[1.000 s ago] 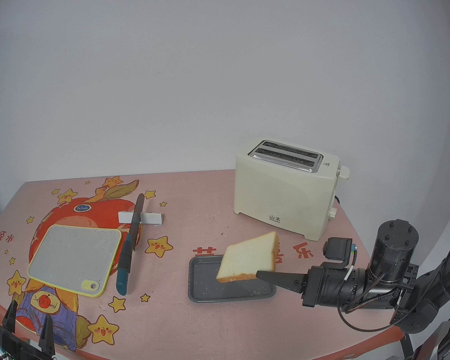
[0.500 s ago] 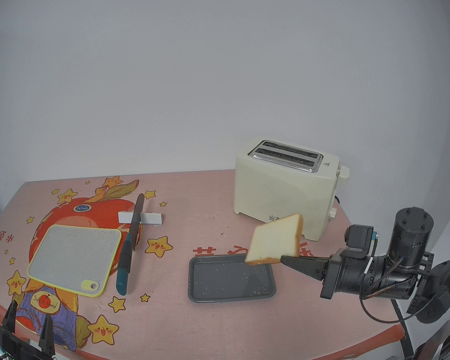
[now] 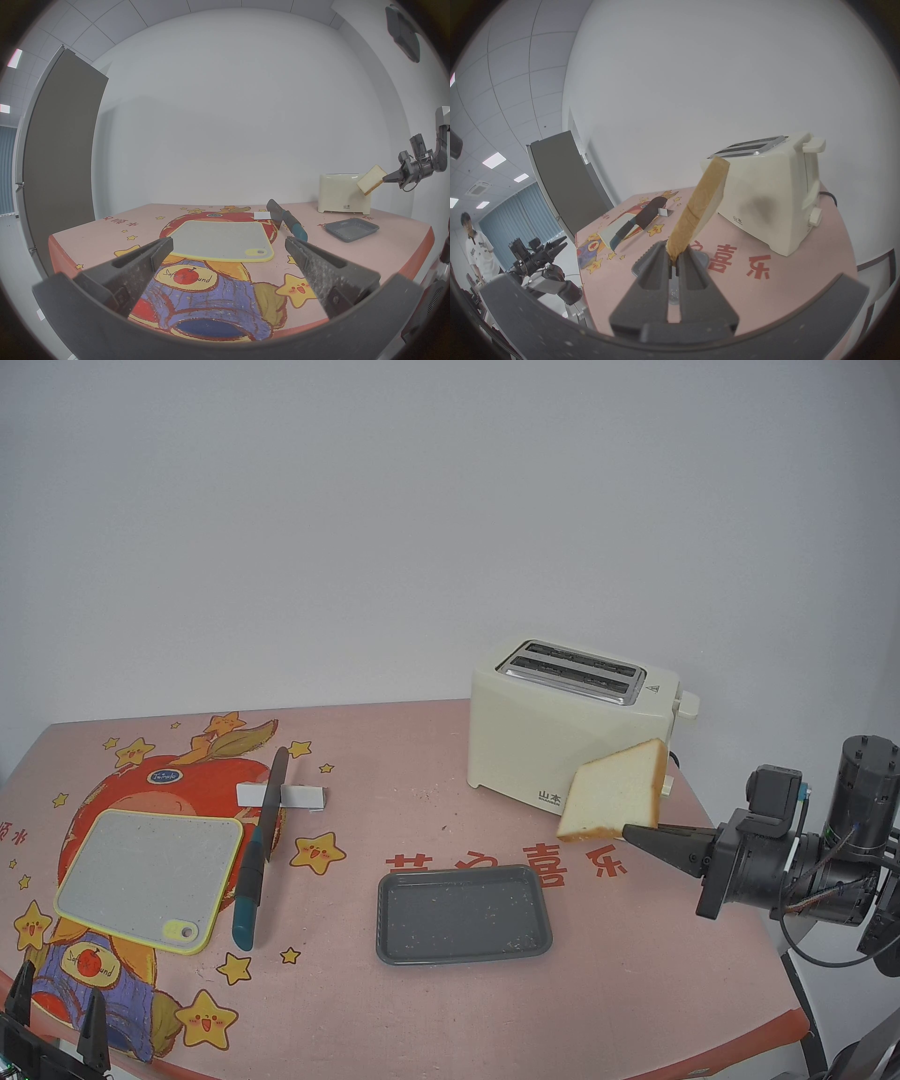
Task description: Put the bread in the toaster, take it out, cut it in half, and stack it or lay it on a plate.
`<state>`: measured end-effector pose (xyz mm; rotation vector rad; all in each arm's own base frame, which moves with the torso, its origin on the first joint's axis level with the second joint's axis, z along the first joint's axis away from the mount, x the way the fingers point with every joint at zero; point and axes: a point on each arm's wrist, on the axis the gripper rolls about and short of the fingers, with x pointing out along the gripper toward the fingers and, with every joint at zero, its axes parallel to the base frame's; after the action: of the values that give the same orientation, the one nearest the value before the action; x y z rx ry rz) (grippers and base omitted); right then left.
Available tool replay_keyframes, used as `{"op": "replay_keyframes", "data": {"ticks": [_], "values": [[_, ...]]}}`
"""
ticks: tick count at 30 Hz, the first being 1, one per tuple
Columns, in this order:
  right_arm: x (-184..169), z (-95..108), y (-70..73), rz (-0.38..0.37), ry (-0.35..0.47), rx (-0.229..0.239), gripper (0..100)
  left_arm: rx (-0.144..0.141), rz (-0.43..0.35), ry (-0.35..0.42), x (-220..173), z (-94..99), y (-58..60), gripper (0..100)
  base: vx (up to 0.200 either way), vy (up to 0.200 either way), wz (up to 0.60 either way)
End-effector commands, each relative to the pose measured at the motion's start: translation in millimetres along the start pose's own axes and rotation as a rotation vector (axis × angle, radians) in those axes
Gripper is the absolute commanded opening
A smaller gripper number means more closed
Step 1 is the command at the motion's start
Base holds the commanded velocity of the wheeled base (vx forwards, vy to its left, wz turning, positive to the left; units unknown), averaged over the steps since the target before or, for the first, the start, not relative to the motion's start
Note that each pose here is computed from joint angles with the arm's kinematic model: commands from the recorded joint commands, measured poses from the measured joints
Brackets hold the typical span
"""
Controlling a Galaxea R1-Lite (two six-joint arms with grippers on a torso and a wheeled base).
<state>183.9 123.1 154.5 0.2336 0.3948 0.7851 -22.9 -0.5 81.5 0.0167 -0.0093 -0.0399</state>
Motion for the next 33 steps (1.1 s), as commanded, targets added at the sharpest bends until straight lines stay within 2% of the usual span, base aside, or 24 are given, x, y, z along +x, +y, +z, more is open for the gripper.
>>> {"op": "replay_keyframes", "data": {"ticks": [1,9,10,12,14,20,26,30,33], "values": [[-10,5,4.1,0.007,-0.026,-0.053,0,-0.001,0.0,0.001,0,-5.2,-0.1,100,0.0,0.0,0.0],[-14,-2,2.5,0.026,0.001,-0.105,0,0.0,0.0,0.001,0,-5.2,-0.1,100,0.0,0.0,0.0],[-15,-1,-0.3,0.023,0.0,-0.129,0,-0.001,0.0,0.001,0,-5.2,-0.1,100,0.0,0.0,0.0],[-15,-1,-1.9,0.025,-0.001,-0.15,0,0.0,0.0,0.001,0,-5.2,-0.1,100,0.0,0.0,0.0],[-15,-1,-2.2,0.027,0.0,-0.151,0,0.0,0.0,0.001,0,-5.2,-0.1,100,0.0,0.0,0.0],[-29,-4,5.0,0.174,0.006,-0.178,0,-0.001,0.0,0.001,0,-5.2,-0.1,100,0.0,0.0,0.0],[-32,-4,3.1,0.162,-0.004,-0.23,0,-0.001,0.0,0.001,0,-5.2,-0.1,100,0.0,0.0,0.0],[-33,-4,-6.4,0.118,-0.006,-0.318,0,-0.001,0.0,0.001,0,-5.2,-0.1,100,0.0,0.0,0.0],[-31,-7,-8.9,0.113,0.006,-0.339,0,0.0,0.0,0.001,0,-5.2,-0.1,100,0.0,0.0,0.0]]}}
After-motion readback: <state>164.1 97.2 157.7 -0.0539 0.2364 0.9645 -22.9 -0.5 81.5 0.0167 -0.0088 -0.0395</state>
